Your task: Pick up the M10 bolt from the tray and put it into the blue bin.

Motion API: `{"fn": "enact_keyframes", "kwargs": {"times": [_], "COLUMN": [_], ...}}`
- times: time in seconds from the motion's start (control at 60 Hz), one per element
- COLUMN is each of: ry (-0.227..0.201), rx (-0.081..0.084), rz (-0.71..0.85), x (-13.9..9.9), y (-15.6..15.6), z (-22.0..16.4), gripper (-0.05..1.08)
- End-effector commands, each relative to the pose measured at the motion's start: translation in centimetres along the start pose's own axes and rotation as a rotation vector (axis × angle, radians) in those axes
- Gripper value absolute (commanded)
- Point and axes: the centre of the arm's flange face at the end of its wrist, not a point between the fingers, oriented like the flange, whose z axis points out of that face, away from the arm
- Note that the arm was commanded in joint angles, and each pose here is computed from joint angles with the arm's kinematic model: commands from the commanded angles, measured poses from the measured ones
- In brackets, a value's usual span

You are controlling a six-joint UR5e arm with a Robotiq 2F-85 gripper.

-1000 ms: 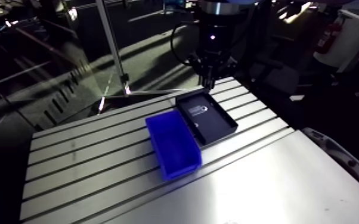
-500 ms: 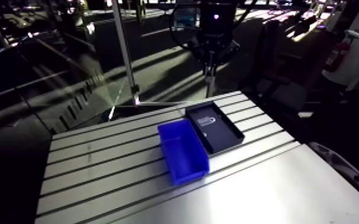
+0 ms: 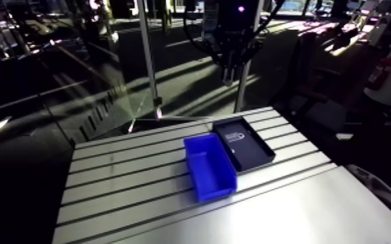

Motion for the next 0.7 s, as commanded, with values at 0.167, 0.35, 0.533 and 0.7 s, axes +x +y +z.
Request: {"fn": "enact_keyframes", "kwargs": {"times": [0.167, 0.35, 0.533, 0.7], "ry": [0.015, -0.006, -0.013, -0.032], "rx": [0.024, 0.034, 0.063, 0.085], "rz": [-0.371, -0.582, -0.788, -0.993], "x": [-0.6, -1.1, -1.8, -2.5], "y": [-0.9, -1.1, -1.3, -1.7], "z": [-1.4, -0.9, -0.2, 1.4], "gripper": [1.04, 1.04, 1.04, 1.05]}}
